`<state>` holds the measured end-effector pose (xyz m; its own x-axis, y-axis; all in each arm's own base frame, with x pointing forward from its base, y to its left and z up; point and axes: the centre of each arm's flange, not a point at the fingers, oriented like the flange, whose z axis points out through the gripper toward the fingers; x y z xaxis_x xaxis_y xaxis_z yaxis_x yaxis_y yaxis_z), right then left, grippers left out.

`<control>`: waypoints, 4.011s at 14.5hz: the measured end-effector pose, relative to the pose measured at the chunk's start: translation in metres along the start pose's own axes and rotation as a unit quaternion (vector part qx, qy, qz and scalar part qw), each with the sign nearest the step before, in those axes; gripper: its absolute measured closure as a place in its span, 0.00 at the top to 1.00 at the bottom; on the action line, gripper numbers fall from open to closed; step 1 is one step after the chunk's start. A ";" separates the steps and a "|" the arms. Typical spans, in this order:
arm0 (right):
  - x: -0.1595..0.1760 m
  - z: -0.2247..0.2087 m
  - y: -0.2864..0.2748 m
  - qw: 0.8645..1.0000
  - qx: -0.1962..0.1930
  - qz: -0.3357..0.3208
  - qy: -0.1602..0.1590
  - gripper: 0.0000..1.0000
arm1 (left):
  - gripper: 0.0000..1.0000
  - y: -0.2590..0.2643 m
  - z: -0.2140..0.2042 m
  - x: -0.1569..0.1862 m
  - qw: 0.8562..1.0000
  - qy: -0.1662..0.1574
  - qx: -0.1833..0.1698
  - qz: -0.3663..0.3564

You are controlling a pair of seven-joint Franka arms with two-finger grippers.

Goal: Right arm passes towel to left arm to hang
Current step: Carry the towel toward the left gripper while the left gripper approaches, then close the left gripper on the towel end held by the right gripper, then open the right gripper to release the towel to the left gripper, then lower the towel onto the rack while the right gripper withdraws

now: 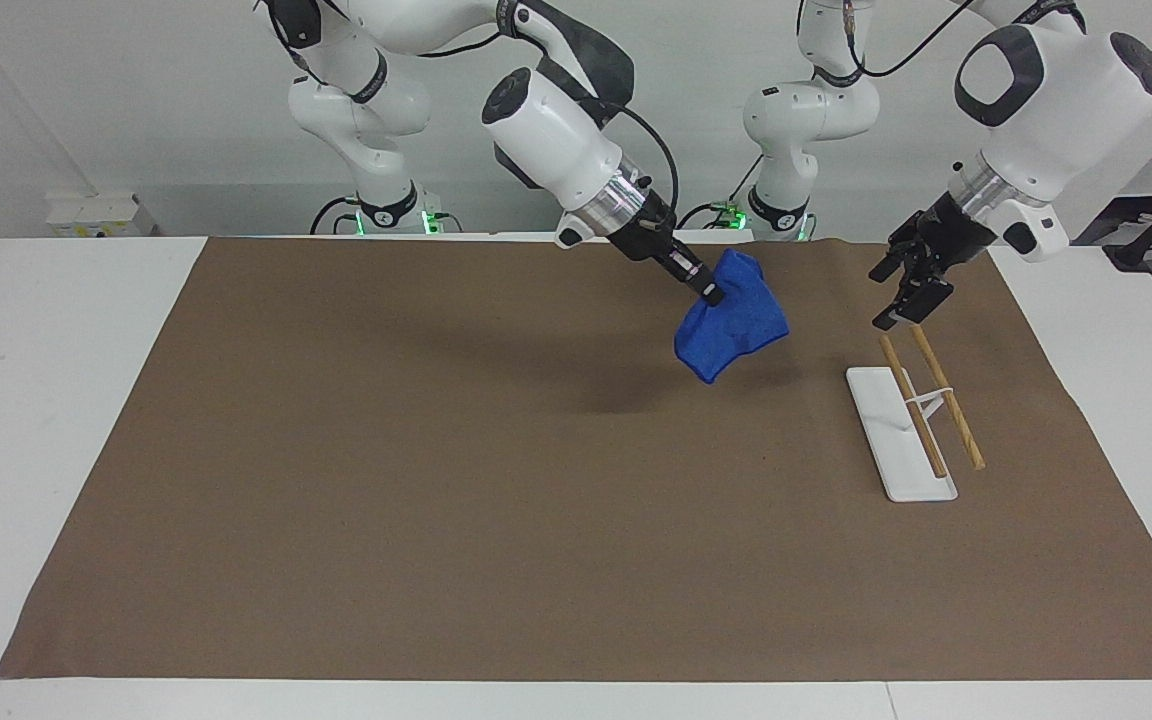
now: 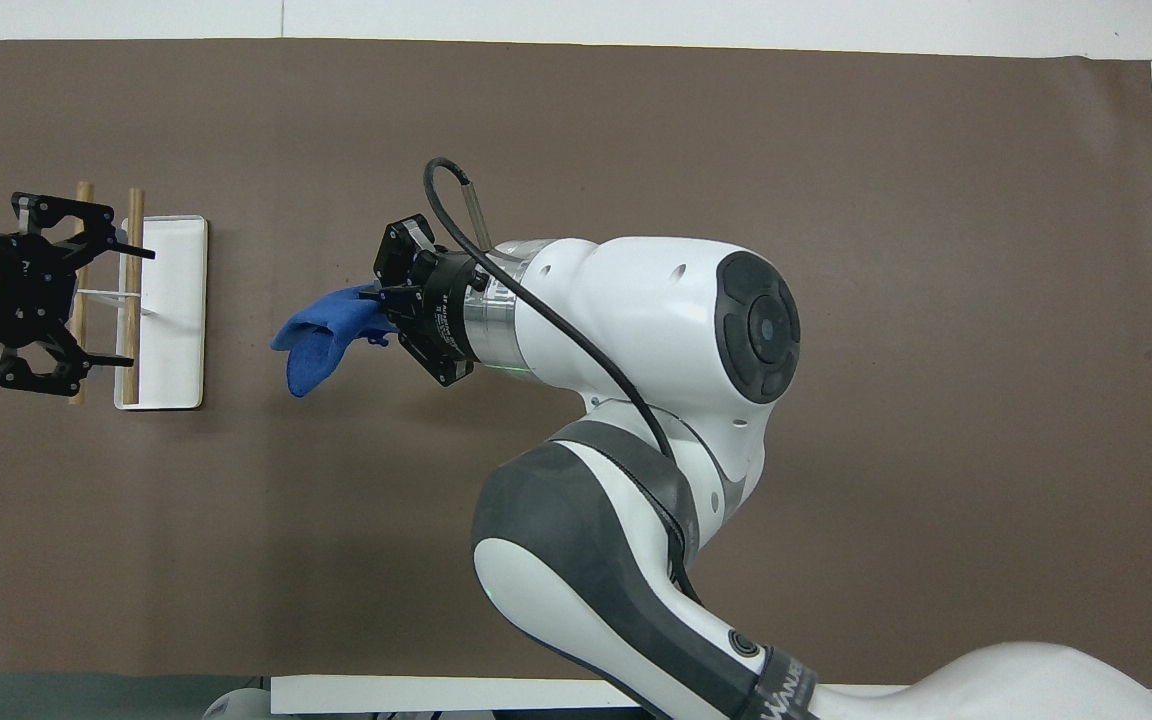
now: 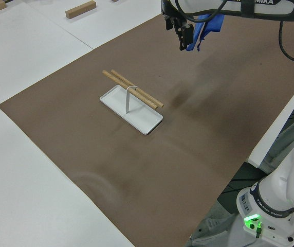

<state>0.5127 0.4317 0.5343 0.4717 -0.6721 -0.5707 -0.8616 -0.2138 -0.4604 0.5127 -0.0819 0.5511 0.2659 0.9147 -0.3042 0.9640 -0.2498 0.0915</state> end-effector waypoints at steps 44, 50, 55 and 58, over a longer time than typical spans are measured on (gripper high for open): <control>0.005 0.009 0.007 0.998 -0.034 -0.061 -0.001 0.86 | 0.02 0.002 0.074 -0.081 0.986 0.001 -0.073 -0.149; 0.103 -0.014 0.036 0.920 -0.171 -0.328 0.129 1.00 | 0.02 0.003 0.049 0.008 0.991 0.025 -0.097 -0.084; 0.217 -0.123 0.032 0.812 -0.311 -0.472 0.145 1.00 | 0.02 -0.004 0.031 0.064 0.992 0.045 -0.111 -0.049; 0.267 -0.219 0.034 0.801 -0.348 -0.467 0.137 1.00 | 0.02 -0.003 0.024 0.079 0.989 0.063 -0.130 0.010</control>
<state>0.5682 0.0897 0.5157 0.9949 -0.0994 0.0166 -0.0983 -0.9937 -0.0543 0.5314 -0.0164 0.5039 0.2659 0.9470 -0.1801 0.9196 -0.1931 0.3421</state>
